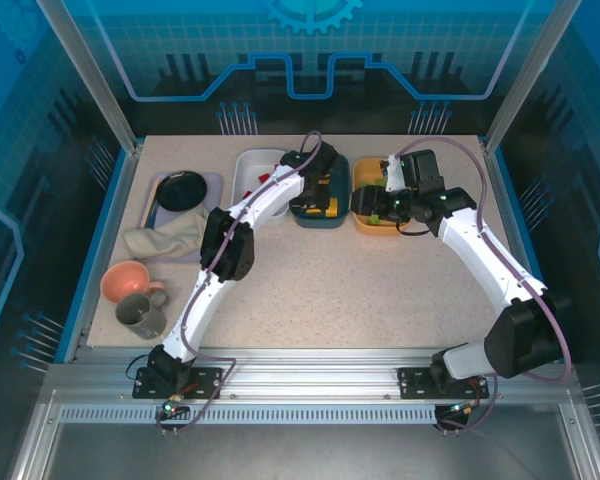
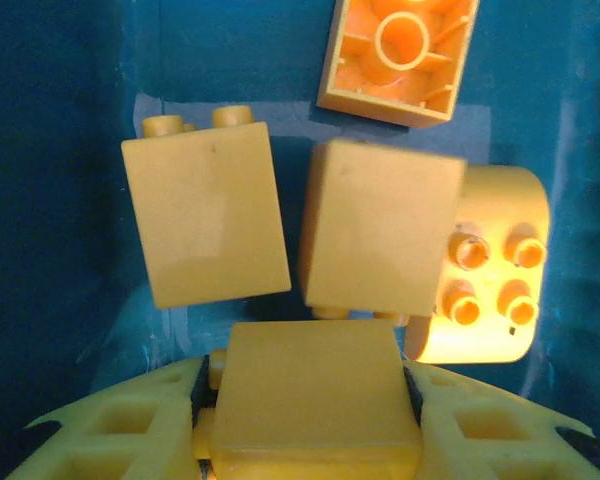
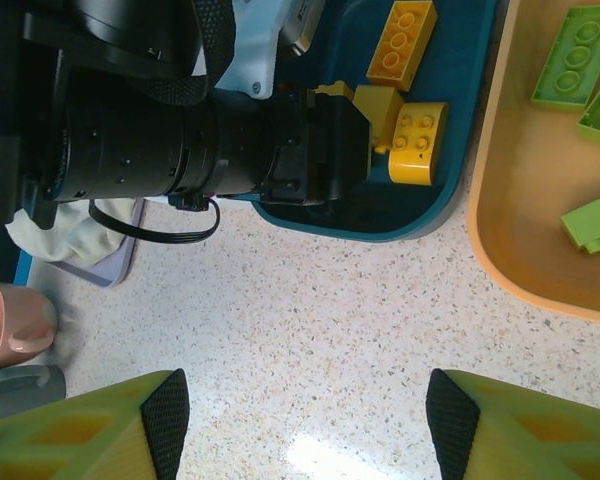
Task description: Sort the legos into containers by color
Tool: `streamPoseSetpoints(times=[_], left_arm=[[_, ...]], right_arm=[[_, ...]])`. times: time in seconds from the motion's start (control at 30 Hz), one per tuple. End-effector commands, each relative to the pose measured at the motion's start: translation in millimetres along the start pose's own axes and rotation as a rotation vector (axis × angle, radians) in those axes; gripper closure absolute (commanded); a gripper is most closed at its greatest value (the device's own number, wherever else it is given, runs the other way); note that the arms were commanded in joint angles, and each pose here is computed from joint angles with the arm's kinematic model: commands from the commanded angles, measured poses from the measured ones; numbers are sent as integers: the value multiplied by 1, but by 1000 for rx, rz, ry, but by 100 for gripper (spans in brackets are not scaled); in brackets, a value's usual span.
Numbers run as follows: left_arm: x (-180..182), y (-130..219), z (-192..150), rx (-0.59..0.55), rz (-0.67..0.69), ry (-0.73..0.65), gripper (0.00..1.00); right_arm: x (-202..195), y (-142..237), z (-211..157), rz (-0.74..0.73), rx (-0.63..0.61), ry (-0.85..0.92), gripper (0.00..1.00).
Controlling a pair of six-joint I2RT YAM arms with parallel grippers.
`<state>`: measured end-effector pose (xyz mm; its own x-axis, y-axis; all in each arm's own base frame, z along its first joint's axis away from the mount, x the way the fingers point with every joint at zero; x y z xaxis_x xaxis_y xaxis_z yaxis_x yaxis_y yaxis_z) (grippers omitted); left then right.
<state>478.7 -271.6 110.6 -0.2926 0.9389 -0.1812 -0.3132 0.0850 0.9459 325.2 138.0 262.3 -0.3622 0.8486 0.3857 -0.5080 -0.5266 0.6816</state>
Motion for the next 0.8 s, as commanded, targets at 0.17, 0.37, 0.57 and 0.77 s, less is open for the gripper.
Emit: streamPoseSetpoints(times=[0.17,0.37,0.57,0.77], left_arm=[[7,1,21,-47,12,-3,56],[8,2,30,-62,-6,10,53],[6,4,25,-36,-16,-9,50],[6,15,21,-41,-5,-16,38]], right_arm=[[-6,2,-13,-8,39,-27,33],[-6,6,-18,-13,46,-30,33],[-5,9,-20,-11,44,-29,33],[-4,10,-21,-5,40,-27,33]])
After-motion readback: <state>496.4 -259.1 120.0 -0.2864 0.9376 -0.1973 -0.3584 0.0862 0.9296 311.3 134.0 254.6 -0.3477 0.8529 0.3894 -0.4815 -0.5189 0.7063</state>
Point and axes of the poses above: each hand's point on the last joint's axis, 136 mm out from that joint toward the fingers, its own y axis back along the fingers, its own x axis along the line the jaws close on, z = x × y, the point moved 6 cm from there along y, back along the fingers, and after that the axes turned 14 degrees about y, right-handed, at the moved point
